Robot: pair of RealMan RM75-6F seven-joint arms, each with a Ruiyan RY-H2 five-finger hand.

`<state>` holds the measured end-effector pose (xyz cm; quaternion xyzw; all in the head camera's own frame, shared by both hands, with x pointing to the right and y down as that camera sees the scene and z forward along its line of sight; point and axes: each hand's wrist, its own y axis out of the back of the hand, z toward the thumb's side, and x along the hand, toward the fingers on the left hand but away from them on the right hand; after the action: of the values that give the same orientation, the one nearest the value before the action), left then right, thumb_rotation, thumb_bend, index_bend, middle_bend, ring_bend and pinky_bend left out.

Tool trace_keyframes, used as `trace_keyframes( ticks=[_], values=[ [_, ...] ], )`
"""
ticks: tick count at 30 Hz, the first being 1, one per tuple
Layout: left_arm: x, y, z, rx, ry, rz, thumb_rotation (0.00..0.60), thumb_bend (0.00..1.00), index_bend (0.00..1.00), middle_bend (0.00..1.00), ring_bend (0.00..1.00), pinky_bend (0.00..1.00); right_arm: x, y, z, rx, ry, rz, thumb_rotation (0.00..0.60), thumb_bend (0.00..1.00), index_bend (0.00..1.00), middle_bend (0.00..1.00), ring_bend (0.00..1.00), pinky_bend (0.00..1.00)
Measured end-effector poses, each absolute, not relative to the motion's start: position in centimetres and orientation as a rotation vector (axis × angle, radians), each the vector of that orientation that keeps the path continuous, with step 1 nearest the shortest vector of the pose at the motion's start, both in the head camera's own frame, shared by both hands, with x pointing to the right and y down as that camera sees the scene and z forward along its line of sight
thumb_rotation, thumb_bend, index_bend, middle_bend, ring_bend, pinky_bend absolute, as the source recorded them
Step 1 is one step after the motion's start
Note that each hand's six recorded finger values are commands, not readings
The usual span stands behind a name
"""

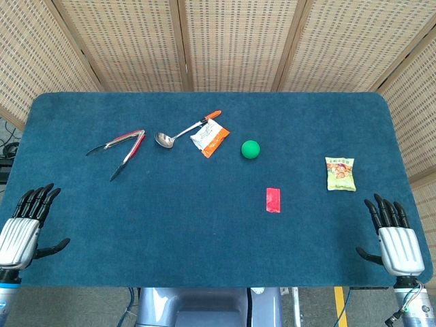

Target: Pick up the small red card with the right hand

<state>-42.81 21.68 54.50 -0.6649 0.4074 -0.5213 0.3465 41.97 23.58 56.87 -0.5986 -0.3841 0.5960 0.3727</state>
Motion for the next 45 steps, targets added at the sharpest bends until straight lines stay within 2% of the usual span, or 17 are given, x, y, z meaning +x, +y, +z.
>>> trace_keyframes(
  ticks=[34, 45],
  values=[
    [-43.4, 21.3, 54.4, -1.728, 1.082, -1.361, 0.600, 0.18, 0.00, 0.00, 0.00, 0.00, 41.1, 23.5, 57.0, -1.525, -0.973, 1.510, 0.600, 0.10, 0.00, 0.00, 0.00, 0.00],
    [-43.6, 21.2, 54.0, -1.736, 1.107, -1.347, 0.600, 0.18, 0.00, 0.00, 0.00, 0.00, 35.5, 21.8, 58.8, -1.580, -0.962, 1.426, 0.600, 0.13, 0.00, 0.00, 0.00, 0.00]
  ],
)
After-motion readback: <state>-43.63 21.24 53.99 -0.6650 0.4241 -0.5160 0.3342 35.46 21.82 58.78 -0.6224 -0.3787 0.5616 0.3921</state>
